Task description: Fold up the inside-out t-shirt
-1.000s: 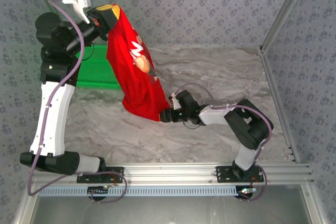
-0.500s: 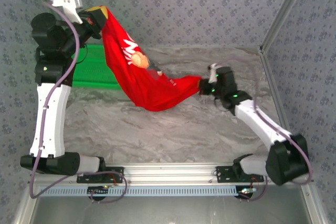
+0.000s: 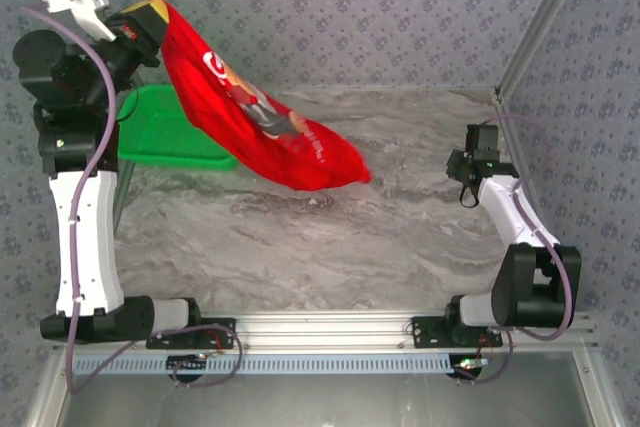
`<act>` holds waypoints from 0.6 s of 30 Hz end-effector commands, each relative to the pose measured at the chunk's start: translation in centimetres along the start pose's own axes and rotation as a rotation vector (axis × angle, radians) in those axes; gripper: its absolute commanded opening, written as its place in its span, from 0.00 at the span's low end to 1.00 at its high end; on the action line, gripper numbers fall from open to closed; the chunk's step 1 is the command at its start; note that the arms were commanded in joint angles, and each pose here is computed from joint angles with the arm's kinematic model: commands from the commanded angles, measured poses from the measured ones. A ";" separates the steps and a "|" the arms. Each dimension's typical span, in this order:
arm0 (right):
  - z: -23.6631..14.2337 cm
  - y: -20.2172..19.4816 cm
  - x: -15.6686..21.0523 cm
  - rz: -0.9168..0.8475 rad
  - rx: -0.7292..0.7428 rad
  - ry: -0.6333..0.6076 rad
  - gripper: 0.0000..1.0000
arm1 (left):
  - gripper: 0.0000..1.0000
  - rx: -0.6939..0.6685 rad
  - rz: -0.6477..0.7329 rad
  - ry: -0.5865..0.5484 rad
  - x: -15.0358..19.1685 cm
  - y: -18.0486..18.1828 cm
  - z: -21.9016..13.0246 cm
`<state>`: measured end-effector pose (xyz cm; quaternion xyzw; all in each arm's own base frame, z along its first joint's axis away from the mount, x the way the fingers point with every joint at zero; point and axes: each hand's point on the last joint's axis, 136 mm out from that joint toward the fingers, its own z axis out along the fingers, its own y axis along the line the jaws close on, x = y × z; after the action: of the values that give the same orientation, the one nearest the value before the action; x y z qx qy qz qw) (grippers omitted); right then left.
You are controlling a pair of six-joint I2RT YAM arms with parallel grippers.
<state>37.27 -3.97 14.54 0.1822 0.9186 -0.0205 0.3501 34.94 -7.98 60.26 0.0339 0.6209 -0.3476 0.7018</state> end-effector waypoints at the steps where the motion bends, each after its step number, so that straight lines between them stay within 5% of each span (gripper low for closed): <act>1: -0.7 3.6 0.0 -0.048 -0.125 -0.017 0.39 | 0.00 0.099 0.007 0.012 0.3 -2.3 1.3; 7: -3.9 18.4 7.1 -0.323 -0.595 0.026 0.60 | 0.00 0.125 0.008 0.055 1.7 -3.1 2.4; 18: -9.4 36.0 16.9 -0.544 -1.049 0.016 0.78 | 0.00 0.156 0.009 0.081 2.1 -5.2 3.0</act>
<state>31.74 32.10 10.24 -0.2414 0.8714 0.2775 0.3246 36.76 -13.52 57.83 0.0766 0.6525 -0.3912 0.6445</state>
